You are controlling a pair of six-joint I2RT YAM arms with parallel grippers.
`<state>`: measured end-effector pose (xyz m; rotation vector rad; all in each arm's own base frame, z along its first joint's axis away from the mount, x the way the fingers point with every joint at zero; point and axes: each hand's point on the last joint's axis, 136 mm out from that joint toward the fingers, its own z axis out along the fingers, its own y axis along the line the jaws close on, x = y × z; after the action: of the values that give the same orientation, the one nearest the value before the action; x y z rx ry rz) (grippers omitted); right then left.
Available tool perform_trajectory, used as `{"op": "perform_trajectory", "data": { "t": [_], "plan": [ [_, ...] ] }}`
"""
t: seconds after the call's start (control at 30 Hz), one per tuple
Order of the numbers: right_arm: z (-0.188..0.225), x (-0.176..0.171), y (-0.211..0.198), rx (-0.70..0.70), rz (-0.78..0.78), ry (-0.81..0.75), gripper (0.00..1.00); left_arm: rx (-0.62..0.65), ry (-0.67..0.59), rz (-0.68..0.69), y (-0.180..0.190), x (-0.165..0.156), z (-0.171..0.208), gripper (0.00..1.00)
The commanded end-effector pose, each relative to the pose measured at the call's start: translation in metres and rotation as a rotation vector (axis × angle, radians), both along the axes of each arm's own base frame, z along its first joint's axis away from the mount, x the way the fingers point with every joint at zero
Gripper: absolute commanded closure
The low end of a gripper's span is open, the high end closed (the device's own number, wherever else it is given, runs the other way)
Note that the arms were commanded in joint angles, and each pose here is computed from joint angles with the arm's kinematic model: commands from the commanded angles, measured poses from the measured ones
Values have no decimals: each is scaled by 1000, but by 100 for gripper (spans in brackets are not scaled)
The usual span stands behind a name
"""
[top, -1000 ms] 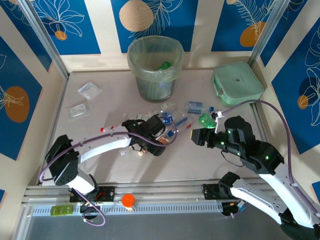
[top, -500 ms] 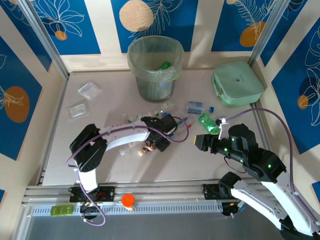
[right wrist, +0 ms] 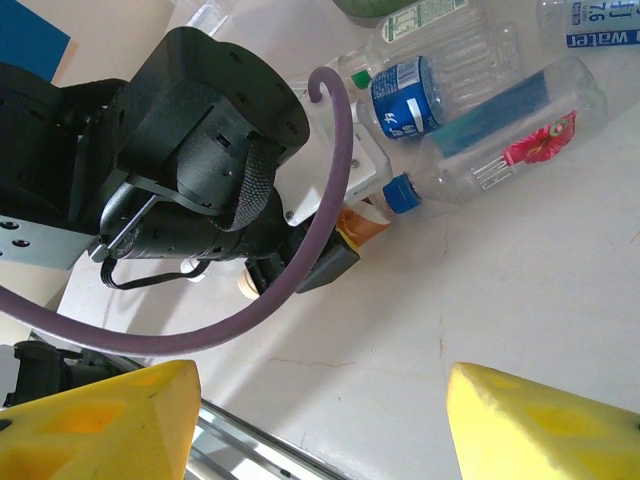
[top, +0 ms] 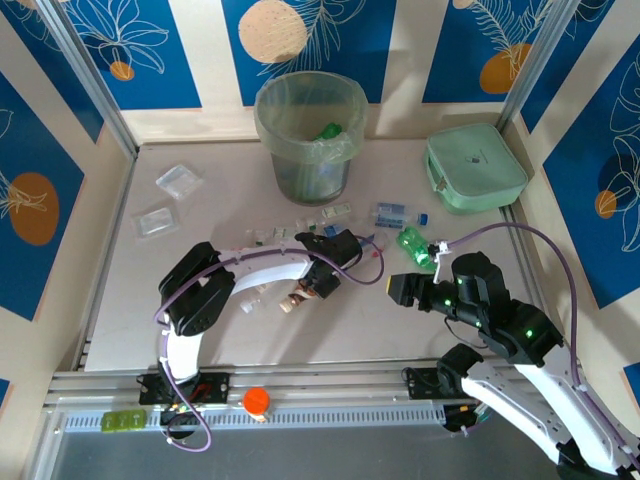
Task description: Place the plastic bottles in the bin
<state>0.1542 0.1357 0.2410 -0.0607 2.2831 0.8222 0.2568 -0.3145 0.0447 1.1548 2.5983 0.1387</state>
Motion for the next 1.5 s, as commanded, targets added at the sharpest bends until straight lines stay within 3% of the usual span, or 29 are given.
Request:
{"op": "perform_trajectory", "data": {
  "t": [0.0,0.27,0.47,0.63,0.8,1.13,1.47],
  "plan": [
    [3,-2,1,32,3,-8,34,15,37,-12,1,-7,-4,52],
    [12,-6,-9,41,-31,-37,34,-69,20,-11,-2,-12,29,57],
    [34,-9,-11,51,-17,-96,34,-205,-19,-21,-8,-17,79,57],
    [51,-1,-15,6,-38,-121,35,-410,-65,-60,-22,-24,139,57],
    [87,6,0,-1,46,-208,35,-598,-147,-59,-30,-17,204,57],
    [156,62,20,-114,42,-312,36,-957,-247,94,-17,53,317,58],
    [198,138,51,-1,-13,-337,37,-1144,-392,214,5,157,389,60]
  ]
}}
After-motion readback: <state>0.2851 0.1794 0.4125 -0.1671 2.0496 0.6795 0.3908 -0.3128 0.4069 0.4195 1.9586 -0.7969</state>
